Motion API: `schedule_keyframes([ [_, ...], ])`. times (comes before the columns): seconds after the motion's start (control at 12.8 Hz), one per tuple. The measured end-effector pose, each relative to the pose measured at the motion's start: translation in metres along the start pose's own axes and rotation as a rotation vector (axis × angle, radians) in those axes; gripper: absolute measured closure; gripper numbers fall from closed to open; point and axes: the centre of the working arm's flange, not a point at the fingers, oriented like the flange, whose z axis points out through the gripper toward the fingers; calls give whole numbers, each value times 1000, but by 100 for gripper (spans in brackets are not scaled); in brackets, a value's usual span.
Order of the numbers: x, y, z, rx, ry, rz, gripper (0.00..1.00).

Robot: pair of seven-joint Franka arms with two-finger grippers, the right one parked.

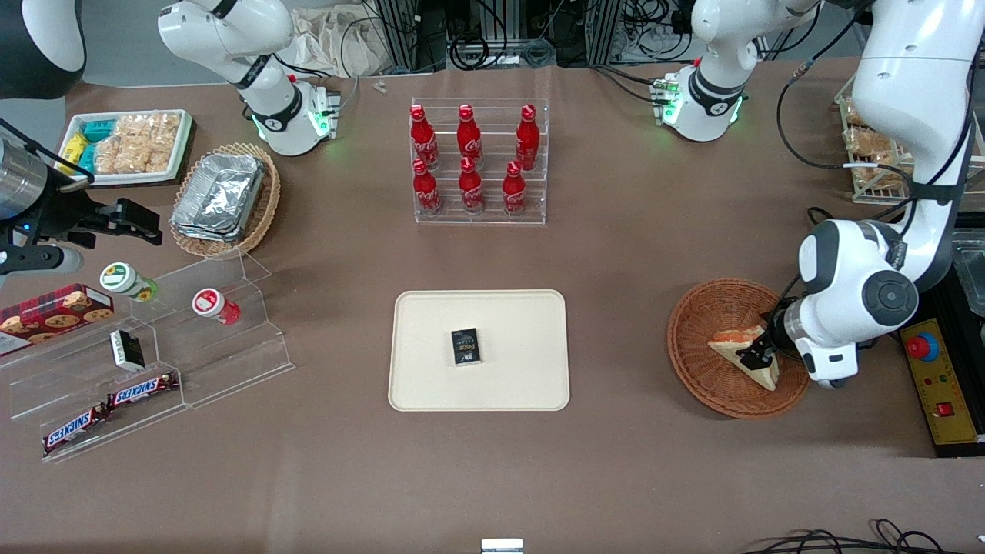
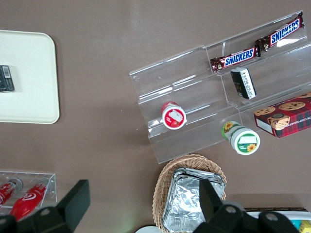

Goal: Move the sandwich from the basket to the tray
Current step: 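Close the left gripper on the sandwich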

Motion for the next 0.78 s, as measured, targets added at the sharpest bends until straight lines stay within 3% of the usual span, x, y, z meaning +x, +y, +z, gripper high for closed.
schedule_keyframes([
  [0.24,0,1,10,-2,-7,-1,4],
  [0.55,-4,7,6,-9,0,9,52],
  [0.63,-4,8,1,-9,3,11,61],
  [0.78,-7,12,-28,7,6,18,67],
])
